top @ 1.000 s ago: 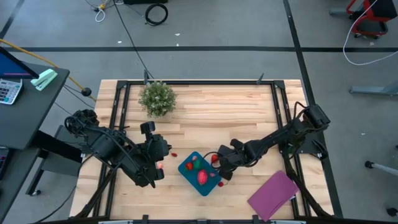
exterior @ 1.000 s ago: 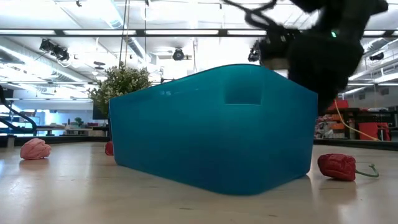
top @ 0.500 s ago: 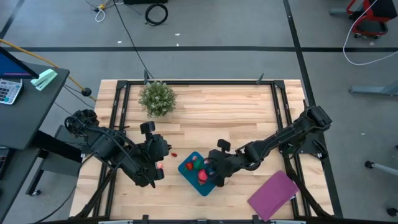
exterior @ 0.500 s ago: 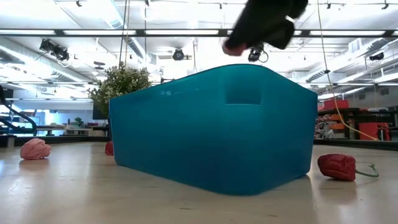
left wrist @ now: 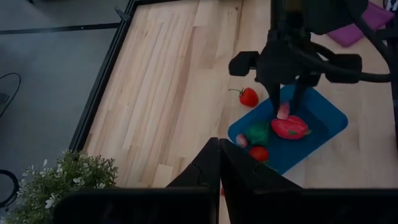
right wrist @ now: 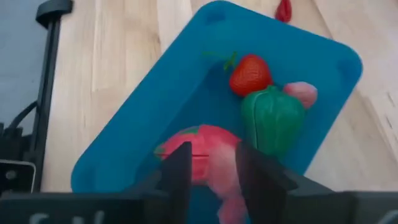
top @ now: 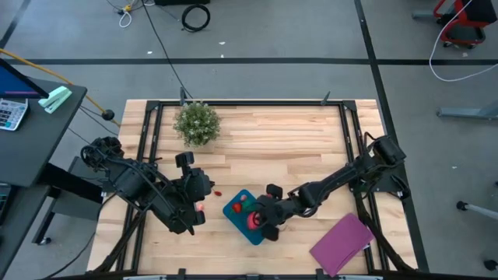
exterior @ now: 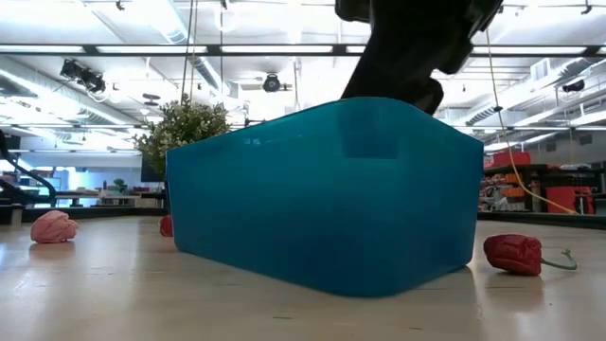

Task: Pick and placing Produce into tupperware
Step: Put the pink peach into the blue bin, then put the red strawberry into the blue bin

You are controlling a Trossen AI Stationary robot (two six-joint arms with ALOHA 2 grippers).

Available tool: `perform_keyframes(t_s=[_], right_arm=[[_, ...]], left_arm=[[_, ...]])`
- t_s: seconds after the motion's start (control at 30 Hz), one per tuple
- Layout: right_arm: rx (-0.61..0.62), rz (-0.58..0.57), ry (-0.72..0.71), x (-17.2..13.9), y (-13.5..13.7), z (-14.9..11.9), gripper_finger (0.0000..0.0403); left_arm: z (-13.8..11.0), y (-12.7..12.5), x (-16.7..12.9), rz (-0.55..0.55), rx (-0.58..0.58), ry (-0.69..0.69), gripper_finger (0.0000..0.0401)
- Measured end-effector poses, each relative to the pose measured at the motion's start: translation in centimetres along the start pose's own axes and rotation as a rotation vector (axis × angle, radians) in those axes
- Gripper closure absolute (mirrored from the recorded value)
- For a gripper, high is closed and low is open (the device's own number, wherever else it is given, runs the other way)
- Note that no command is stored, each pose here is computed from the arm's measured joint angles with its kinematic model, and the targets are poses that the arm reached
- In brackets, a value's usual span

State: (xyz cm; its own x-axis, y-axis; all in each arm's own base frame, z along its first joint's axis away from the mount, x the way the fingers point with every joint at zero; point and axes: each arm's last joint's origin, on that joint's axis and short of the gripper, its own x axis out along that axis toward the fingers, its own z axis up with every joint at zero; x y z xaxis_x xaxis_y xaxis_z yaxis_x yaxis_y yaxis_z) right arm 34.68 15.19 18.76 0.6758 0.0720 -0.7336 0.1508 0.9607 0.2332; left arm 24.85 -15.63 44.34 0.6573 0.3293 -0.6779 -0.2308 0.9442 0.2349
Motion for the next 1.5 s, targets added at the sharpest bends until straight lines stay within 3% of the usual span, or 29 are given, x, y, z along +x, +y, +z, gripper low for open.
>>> perform_keyframes(t_s=[0.2, 0.37, 0.6, 0.87, 1.03, 1.23, 1.5], right_arm=[[-0.022, 0.025, -0.036, -1.9, 0.2, 1.1, 0.0233], [-0.048, 0.011, 0.016, -4.0, 0.4, 0.8, 0.0223], [0.018, -0.302, 0.077, -4.6, -2.0, -0.3, 0.0225], [0.22, -0.412, 0.098, -3.3, -6.2, -0.1, 0.0227], [0.346, -0.394, 0.147, -2.4, -8.7, -0.5, 0.0229], [0.37, -0.297, 0.127, -1.2, -9.8, -1.2, 0.023], [0.392, -0.259, 0.132, -0.8, -9.9, -2.0, 0.0236]], left_arm=[[0.0, 0.0, 0.0, 0.0, 0.0, 0.0, 0.0381], [0.0, 0.0, 0.0, 0.0, 0.001, 0.0, 0.0379], [0.0, 0.0, 0.0, 0.0, 0.0, 0.0, 0.0389], [0.0, 0.0, 0.0, 0.0, -0.001, 0.0, 0.0378], [0.0, 0.0, 0.0, 0.0, 0.0, 0.0, 0.0379], [0.0, 0.0, 0.0, 0.0, 0.001, 0.0, 0.0388], [0.0, 0.0, 0.0, 0.0, 0.001, 0.0, 0.0381]])
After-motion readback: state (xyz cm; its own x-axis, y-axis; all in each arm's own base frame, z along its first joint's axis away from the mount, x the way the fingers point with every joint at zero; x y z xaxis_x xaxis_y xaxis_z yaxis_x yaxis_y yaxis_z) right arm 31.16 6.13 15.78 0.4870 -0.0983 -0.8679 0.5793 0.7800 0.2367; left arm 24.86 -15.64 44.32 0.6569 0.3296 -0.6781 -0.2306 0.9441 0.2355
